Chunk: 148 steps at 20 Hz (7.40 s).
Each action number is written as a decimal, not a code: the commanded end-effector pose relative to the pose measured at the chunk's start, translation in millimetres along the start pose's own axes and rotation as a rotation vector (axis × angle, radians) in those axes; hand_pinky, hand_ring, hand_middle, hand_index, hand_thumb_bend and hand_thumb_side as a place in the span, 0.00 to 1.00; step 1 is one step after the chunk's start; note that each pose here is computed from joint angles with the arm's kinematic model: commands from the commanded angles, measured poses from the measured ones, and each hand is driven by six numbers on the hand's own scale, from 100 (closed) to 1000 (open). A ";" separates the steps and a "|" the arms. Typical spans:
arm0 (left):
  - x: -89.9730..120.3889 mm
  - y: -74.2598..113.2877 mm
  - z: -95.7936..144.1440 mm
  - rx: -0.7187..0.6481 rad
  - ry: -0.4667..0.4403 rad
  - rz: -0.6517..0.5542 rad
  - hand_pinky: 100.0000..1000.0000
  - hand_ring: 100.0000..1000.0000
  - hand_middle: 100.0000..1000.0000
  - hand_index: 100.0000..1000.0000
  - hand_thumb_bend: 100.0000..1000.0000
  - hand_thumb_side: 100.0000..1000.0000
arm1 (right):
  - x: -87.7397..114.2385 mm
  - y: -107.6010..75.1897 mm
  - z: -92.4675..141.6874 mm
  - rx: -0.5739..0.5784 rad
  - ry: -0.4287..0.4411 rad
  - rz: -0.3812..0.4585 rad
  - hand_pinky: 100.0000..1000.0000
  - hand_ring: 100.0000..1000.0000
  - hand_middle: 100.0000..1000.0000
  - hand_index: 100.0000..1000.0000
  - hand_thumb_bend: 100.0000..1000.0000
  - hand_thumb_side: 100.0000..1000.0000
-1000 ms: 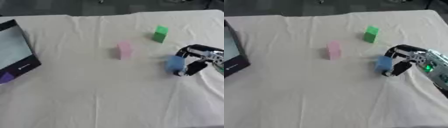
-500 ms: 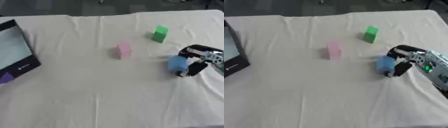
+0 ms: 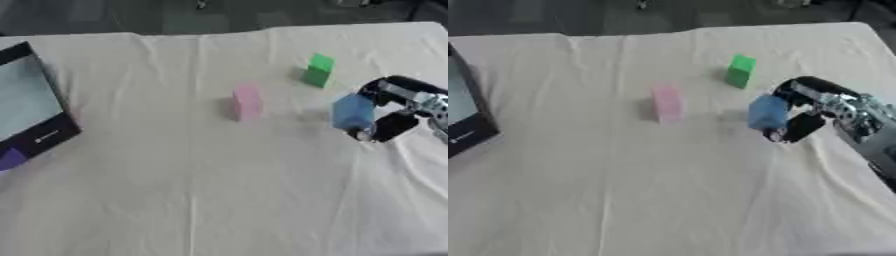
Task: Pick up the objects with one hand, pass them to the other hand, and then place them into the box on the other side of the table.
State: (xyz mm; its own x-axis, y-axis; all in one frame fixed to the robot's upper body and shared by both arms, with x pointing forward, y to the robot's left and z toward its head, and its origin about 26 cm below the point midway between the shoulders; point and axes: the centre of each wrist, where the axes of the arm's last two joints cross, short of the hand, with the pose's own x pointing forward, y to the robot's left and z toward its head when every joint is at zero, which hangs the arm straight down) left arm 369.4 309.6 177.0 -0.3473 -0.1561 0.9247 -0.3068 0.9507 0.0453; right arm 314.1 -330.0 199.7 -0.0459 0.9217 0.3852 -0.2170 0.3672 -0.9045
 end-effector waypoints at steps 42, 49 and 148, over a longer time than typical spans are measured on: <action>184.6 -196.4 12.5 -1.096 -0.430 -0.637 0.85 0.78 0.79 0.77 0.14 0.62 | 119.8 48.1 -58.7 -0.189 -0.540 -0.459 0.74 0.69 0.50 0.50 0.03 0.00; 172.6 -215.8 11.1 -1.199 -0.347 -0.734 0.85 0.80 0.80 0.79 0.12 0.65 | 132.6 50.2 -59.0 -0.145 -0.601 -0.464 0.74 0.69 0.50 0.50 0.03 0.00; 140.0 -201.2 2.4 -1.055 -0.304 -1.003 0.78 0.61 0.39 0.38 0.00 0.00 | 134.0 51.7 -44.5 0.014 -0.593 -0.179 0.78 0.86 0.78 0.83 0.39 0.25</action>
State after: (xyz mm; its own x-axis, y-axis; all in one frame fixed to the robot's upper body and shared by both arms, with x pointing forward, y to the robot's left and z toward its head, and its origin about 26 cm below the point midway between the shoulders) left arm 373.8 67.4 272.3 -0.6414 -0.7194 0.2667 0.2836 0.1006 0.9536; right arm 340.1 -178.1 197.9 -0.5522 0.5967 0.5822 -0.2859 0.5205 -0.8046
